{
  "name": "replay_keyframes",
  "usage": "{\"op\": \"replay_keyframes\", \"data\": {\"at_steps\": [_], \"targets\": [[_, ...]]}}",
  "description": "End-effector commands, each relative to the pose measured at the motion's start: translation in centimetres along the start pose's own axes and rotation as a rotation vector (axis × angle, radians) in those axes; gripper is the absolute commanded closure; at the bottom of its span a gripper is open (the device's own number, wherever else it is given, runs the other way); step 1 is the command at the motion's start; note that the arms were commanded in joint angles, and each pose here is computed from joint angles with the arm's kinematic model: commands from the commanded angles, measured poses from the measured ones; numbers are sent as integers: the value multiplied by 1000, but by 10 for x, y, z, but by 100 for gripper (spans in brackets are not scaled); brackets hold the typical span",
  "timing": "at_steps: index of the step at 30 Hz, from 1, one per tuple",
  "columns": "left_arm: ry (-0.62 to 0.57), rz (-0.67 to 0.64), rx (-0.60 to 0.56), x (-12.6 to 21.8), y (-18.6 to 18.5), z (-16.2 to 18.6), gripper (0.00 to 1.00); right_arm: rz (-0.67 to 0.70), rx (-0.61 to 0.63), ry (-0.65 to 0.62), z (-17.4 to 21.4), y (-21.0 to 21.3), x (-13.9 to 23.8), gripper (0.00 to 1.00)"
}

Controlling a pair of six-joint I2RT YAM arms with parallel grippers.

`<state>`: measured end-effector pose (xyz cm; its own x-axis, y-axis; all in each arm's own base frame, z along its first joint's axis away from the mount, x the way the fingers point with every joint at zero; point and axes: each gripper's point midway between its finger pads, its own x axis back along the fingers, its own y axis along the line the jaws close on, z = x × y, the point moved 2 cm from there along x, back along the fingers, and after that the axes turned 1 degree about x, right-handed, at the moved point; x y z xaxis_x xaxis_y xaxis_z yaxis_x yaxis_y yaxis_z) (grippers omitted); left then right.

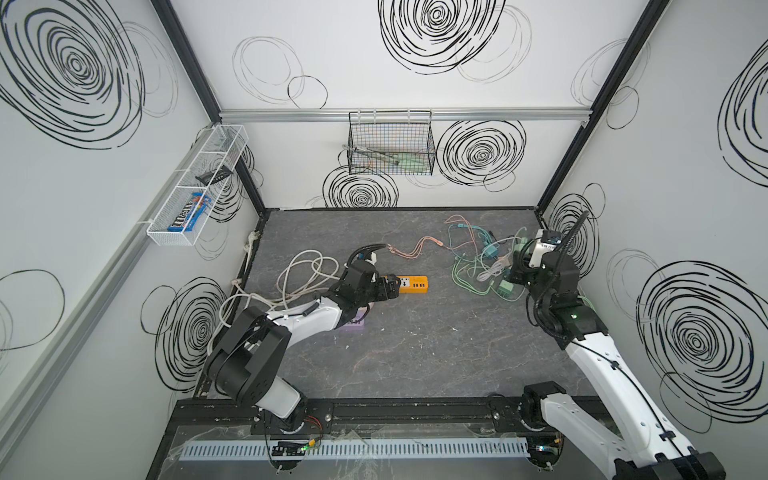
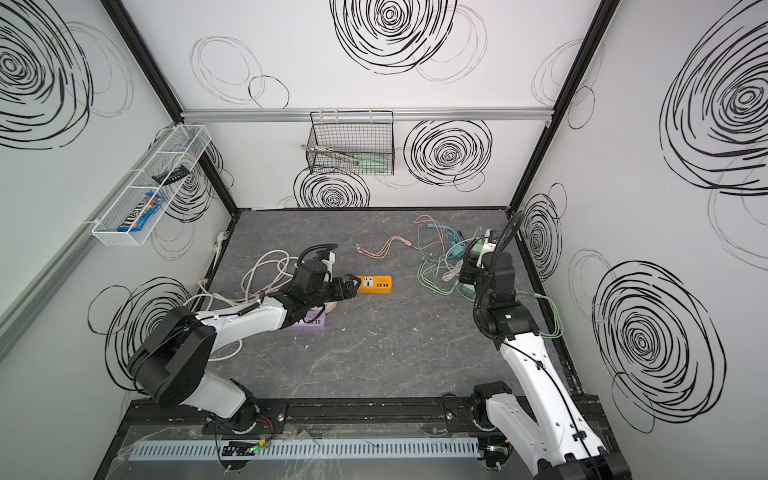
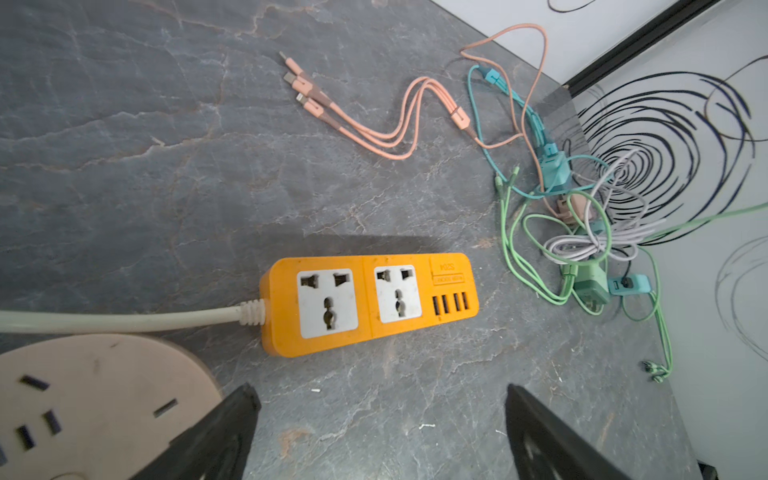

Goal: Insert the plug
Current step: 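Lift the green charger high with the right gripper, pulling its cable up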

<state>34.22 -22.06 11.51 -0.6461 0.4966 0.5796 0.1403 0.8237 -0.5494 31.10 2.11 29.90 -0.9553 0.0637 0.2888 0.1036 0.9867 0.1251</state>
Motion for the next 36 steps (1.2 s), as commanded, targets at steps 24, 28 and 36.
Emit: {"op": "replay_keyframes", "data": {"at_steps": [24, 28, 36], "targets": [[-77, 459, -418, 32, -146, -23, 4, -736, 159, -645, -236, 149, 132, 85], [-99, 518, -446, 23, -173, -24, 4, -818, 150, -661, -237, 165, 145, 85], [-253, 596, -393, -1, -203, -52, 4, -906, 117, -672, -234, 174, 156, 85]]}}
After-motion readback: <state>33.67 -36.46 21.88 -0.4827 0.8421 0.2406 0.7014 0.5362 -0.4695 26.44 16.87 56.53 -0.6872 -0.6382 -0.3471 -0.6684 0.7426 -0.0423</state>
